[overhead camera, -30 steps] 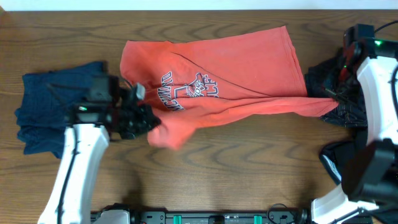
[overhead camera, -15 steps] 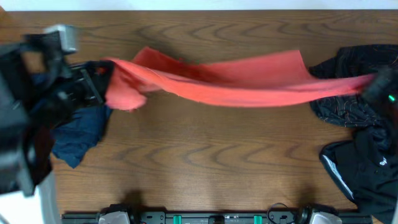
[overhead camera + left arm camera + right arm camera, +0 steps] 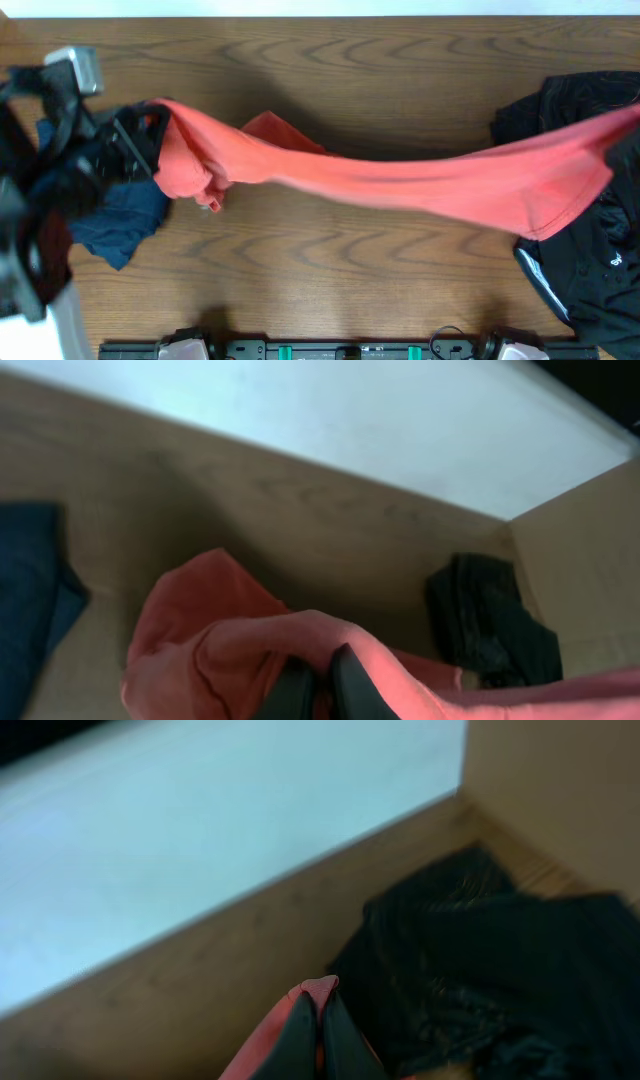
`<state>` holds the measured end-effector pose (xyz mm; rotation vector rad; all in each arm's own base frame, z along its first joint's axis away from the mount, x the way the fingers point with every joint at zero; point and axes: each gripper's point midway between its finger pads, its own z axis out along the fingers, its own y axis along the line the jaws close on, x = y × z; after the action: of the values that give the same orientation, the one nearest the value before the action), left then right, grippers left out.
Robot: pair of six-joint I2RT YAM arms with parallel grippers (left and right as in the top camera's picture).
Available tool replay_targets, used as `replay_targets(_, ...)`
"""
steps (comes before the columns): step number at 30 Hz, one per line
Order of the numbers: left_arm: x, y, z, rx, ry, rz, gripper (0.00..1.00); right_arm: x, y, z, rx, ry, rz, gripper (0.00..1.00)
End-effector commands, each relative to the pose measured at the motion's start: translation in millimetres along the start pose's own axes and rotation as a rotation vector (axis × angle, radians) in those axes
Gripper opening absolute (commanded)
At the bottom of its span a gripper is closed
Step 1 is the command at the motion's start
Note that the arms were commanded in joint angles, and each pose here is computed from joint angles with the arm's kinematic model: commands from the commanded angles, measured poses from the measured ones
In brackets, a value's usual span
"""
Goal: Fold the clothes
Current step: 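Lift the red t-shirt with both grippers and stretch it between them, then lay the red t-shirt flat on the table with both grippers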
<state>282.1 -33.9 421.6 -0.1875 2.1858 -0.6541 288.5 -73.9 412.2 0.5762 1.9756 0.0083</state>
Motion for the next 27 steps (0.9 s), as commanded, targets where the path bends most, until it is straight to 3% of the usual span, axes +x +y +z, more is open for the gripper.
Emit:
replay_targets(1, 0, 15, 43, 0.014, 0.102, 0.001, 0.06, 26, 10, 66, -0.04, 0.179, -0.05, 0.01)
replay_targets(5, -20, 27, 106, 0.046, 0.133, 0.037, 0.06, 47, 27, 138, -0.089, 0.284, -0.056, 0.01)
replay_targets(8, -55, 41, 163, 0.071, 0.052, 0.066, 0.06, 51, 54, 193, -0.179, 0.272, -0.017, 0.01)
replay_targets(10, -83, 49, 191, 0.094, -0.031, 0.026, 0.06, 38, 73, 215, -0.24, 0.218, 0.032, 0.01)
replay_targets(13, -138, 48, 210, 0.183, -0.208, -0.067, 0.06, -14, 99, 219, -0.32, 0.07, 0.121, 0.02)
replay_targets(17, -210, 22, 174, 0.338, -0.463, -0.112, 0.06, -107, 115, 171, -0.365, -0.176, 0.132, 0.01)
replay_targets(21, -256, -9, 111, 0.421, -0.639, -0.032, 0.06, -165, 105, 120, -0.308, -0.333, 0.106, 0.02)
replay_targets(24, -267, -26, 73, 0.452, -0.66, 0.043, 0.06, -172, 99, 100, -0.278, -0.336, 0.061, 0.01)
replay_targets(27, -251, -33, 66, 0.47, -0.564, 0.088, 0.06, -150, 87, 108, -0.212, -0.243, 0.034, 0.01)
